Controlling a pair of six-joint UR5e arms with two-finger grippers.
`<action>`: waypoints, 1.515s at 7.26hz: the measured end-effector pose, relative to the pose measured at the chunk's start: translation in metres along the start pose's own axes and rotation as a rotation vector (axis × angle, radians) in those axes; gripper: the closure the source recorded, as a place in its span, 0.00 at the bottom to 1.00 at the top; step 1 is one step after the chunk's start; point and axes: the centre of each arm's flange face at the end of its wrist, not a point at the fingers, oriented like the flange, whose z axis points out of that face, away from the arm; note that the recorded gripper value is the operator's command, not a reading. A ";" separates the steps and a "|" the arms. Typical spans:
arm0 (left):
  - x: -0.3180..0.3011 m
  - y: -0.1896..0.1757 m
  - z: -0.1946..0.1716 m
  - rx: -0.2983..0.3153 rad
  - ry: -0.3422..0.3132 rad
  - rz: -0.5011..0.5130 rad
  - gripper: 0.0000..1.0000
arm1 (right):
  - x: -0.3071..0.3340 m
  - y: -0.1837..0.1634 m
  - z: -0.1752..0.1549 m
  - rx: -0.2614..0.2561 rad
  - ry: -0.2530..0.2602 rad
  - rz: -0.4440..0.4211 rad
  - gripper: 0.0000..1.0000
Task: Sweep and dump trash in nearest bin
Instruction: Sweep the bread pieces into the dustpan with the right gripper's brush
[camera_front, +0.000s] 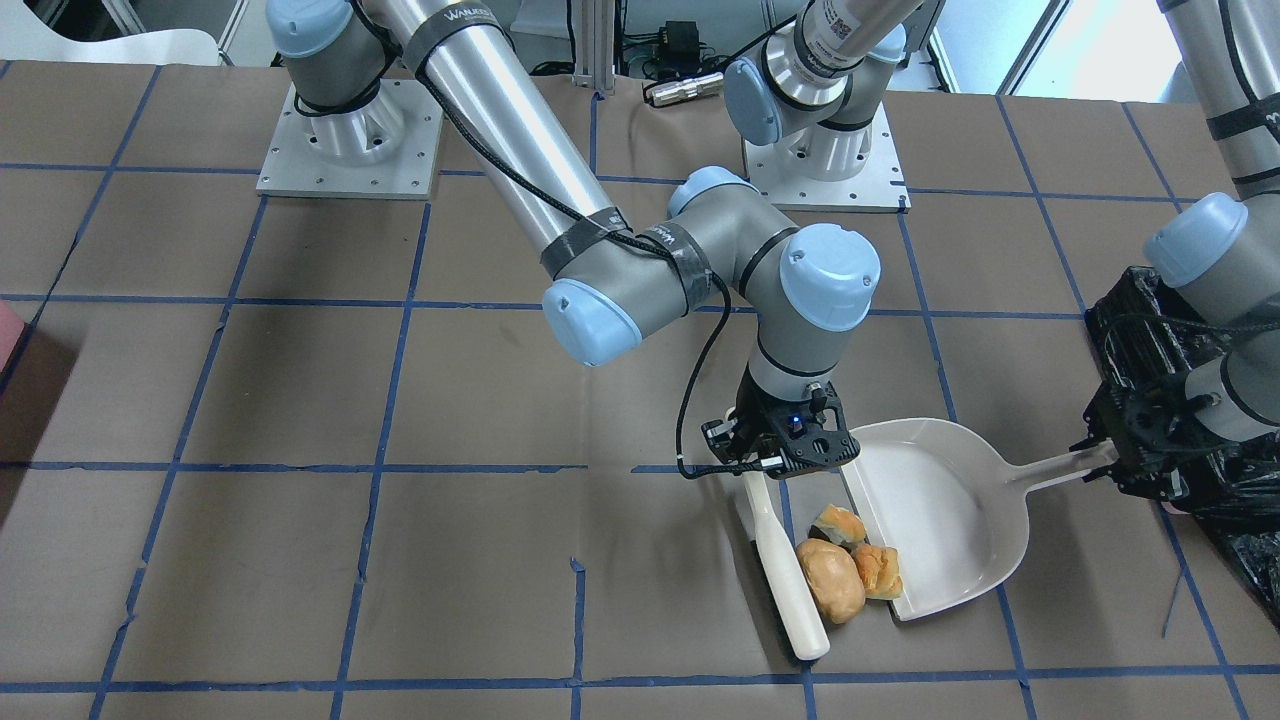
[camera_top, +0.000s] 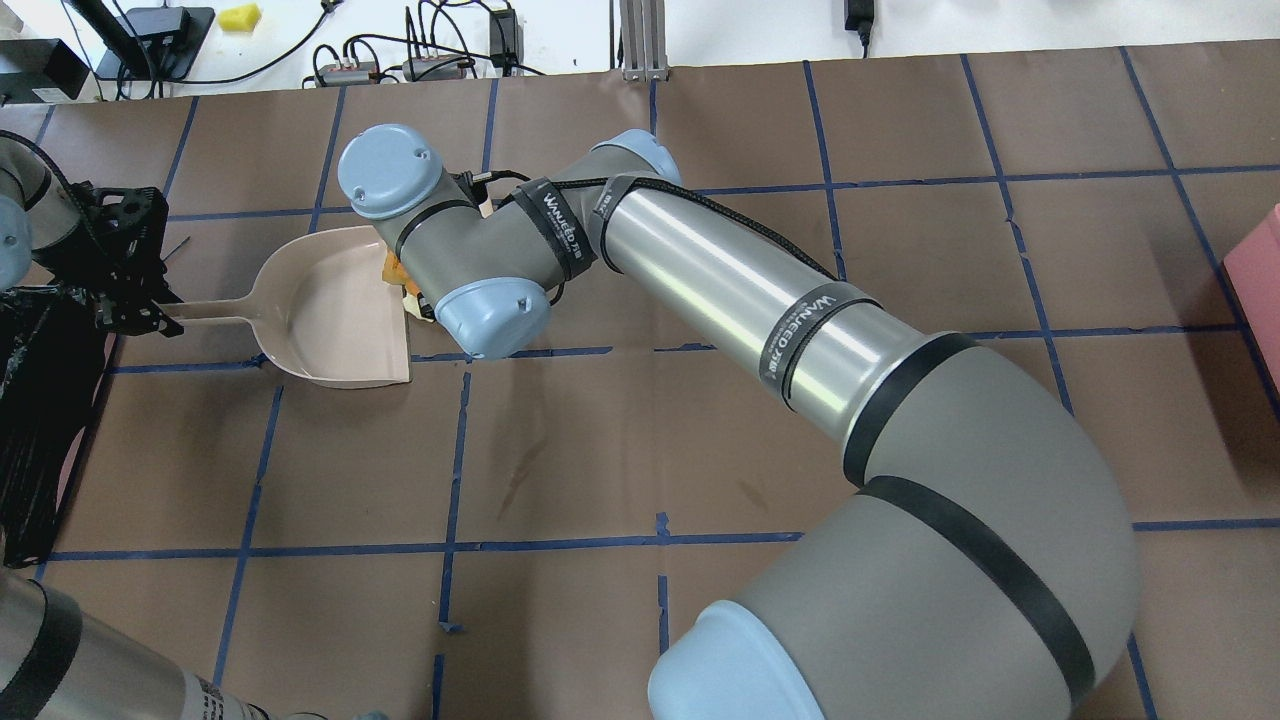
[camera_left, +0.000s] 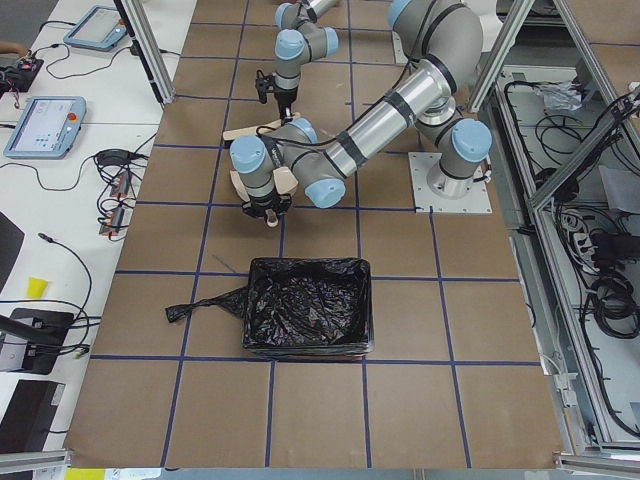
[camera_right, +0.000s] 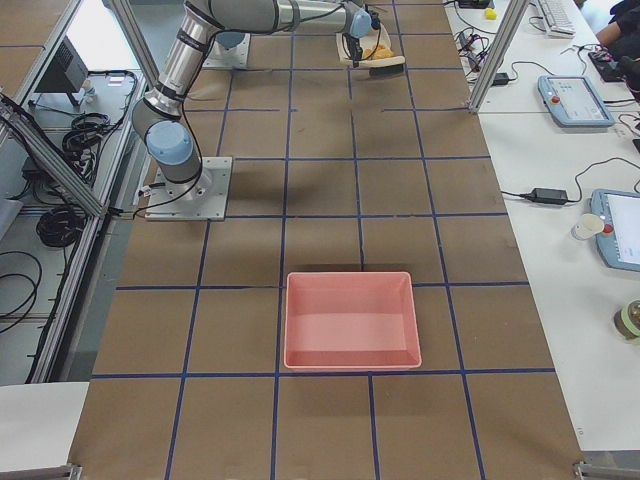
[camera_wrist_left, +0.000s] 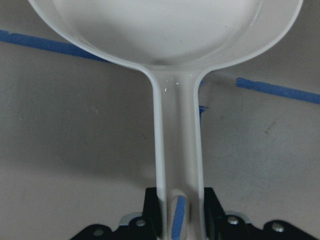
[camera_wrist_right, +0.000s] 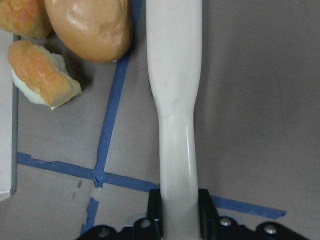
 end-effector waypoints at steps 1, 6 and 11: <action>0.000 -0.002 0.000 -0.004 -0.001 -0.009 0.98 | -0.018 -0.001 -0.001 0.013 -0.014 -0.005 0.76; 0.000 -0.006 -0.002 -0.009 -0.002 -0.017 0.99 | -0.120 0.039 -0.044 0.051 -0.130 0.038 0.75; 0.005 -0.010 0.009 0.035 0.003 -0.019 0.99 | -0.033 -0.003 -0.072 0.064 -0.052 -0.039 0.75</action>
